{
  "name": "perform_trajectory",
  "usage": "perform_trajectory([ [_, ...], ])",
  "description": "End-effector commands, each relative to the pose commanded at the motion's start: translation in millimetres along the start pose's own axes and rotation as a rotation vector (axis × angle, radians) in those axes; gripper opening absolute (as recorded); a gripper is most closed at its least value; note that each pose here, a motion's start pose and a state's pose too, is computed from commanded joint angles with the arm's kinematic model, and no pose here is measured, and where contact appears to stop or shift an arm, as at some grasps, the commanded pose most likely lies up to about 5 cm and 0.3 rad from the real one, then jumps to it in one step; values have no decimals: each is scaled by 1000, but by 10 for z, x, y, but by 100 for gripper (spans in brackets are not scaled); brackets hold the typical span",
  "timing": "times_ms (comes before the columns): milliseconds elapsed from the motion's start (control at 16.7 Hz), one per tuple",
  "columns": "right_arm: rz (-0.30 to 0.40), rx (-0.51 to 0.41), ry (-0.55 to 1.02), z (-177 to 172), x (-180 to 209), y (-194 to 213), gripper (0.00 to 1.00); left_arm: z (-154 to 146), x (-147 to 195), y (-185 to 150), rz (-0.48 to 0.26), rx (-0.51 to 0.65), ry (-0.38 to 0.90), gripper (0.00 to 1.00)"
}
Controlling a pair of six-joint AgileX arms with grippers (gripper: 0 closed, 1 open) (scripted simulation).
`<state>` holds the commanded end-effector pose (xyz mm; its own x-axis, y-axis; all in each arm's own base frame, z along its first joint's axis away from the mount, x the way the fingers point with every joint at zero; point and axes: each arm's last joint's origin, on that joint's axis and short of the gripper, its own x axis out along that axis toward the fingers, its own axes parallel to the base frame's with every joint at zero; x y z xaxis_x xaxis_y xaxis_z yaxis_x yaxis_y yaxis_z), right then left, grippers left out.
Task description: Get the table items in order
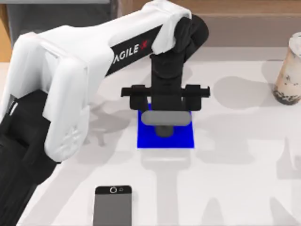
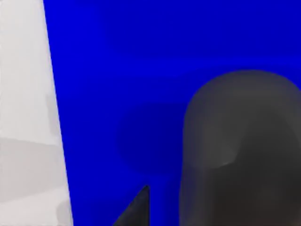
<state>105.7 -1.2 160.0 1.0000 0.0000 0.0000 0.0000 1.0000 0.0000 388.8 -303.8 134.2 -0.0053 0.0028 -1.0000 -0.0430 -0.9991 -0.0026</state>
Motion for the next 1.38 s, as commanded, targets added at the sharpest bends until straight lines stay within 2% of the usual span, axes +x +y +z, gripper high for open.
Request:
perform_trajectory([
  [600, 0, 0, 0, 0, 0, 0, 100, -7, -1, -10, 0, -2, 0, 100],
  [840, 0, 0, 0, 0, 0, 0, 100, 61, -189, -43, 14, 99, 3, 100],
  [960, 0, 0, 0, 0, 0, 0, 100, 146, -335, -71, 23, 217, 0, 100],
  [1080, 0, 0, 0, 0, 0, 0, 100, 269, -495, -108, 34, 382, -4, 100],
  [1200, 0, 0, 0, 0, 0, 0, 100, 422, -651, -159, 45, 589, -8, 100],
  [1380, 0, 0, 0, 0, 0, 0, 100, 701, -831, -262, 66, 971, -14, 100],
])
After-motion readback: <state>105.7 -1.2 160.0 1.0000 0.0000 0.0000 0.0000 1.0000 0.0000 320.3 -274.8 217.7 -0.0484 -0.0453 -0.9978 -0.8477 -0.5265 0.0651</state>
